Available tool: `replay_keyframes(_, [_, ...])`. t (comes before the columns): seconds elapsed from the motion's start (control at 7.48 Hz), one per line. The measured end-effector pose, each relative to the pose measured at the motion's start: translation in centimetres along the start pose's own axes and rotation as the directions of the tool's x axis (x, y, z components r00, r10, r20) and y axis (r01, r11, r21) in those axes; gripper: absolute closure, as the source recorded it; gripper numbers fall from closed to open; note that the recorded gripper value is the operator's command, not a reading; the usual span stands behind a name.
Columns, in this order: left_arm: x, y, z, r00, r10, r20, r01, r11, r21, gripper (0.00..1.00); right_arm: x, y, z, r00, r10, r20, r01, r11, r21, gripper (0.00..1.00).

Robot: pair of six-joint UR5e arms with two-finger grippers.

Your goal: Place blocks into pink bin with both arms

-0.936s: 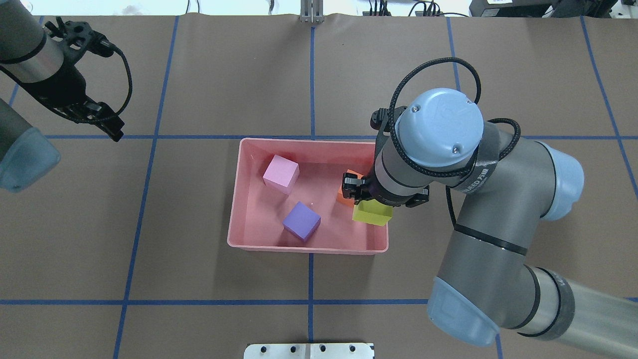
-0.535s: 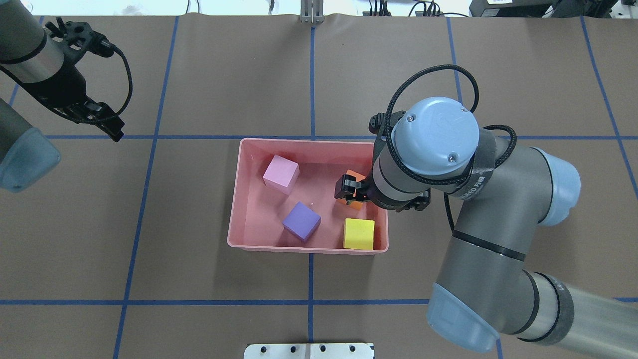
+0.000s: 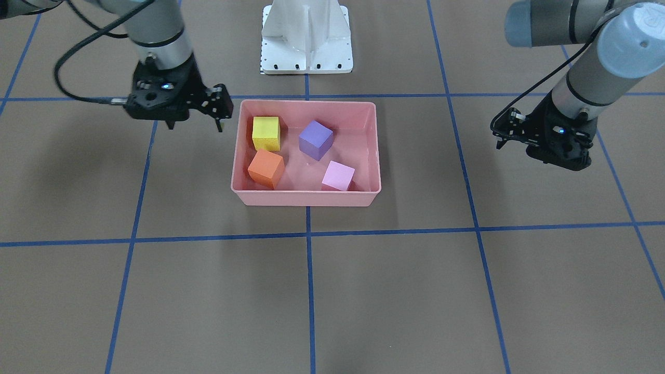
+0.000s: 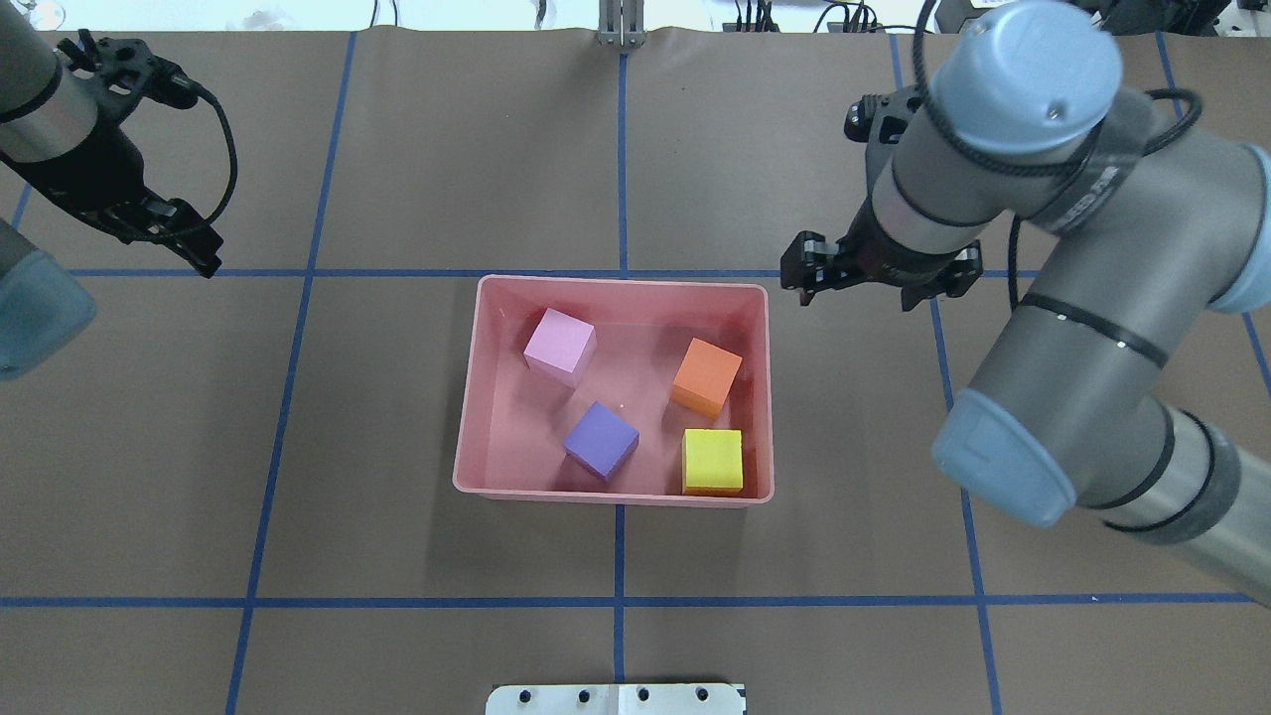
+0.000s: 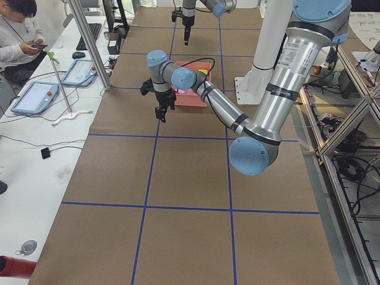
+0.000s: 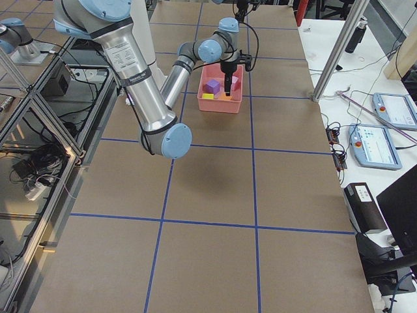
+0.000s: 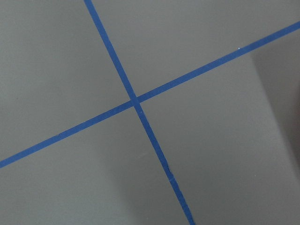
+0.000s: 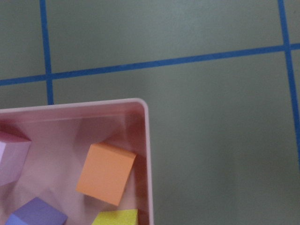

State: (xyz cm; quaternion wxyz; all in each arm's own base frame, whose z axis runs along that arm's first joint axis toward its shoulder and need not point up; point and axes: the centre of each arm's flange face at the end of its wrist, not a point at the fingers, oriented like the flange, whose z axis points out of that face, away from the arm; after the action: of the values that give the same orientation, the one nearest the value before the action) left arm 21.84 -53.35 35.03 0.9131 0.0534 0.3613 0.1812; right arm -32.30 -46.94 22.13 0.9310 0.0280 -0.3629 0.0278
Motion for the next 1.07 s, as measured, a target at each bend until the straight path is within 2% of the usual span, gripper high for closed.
replay_keyframes(0.13, [-2.5,0.6,-1.0,1.000,-0.026,0.013,0.025,1.000,0.014,0.00,5.3,-2.5,-0.3,0.997,-0.069,-0.023,0.069,0.998,-0.012,0.00])
replay_keyframes(0.4, [-9.4,2.5,-3.1,0.999,-0.004,0.047,0.002,0.999,0.036,0.00,17.4,-5.9,-0.5,0.979,-0.193,-0.070,0.190,0.981,-0.045,0.00])
replay_keyframes(0.67, [-17.7,5.6,-4.1,0.997,0.021,0.077,-0.023,0.999,0.028,0.00,30.2,-7.9,-1.4,0.961,-0.272,-0.053,0.266,0.960,-0.088,0.00])
replay_keyframes(0.8, [-22.5,7.6,-4.4,0.996,0.021,0.086,-0.022,1.000,0.019,0.00,36.4,-8.2,-1.6,0.953,-0.298,-0.045,0.293,0.951,-0.104,0.00])
replay_keyframes(1.07, [-30.1,11.4,-3.6,0.997,-0.043,0.060,0.043,0.999,-0.003,0.00,46.6,-7.4,-1.1,0.961,-0.272,-0.041,0.264,0.955,-0.136,0.00])
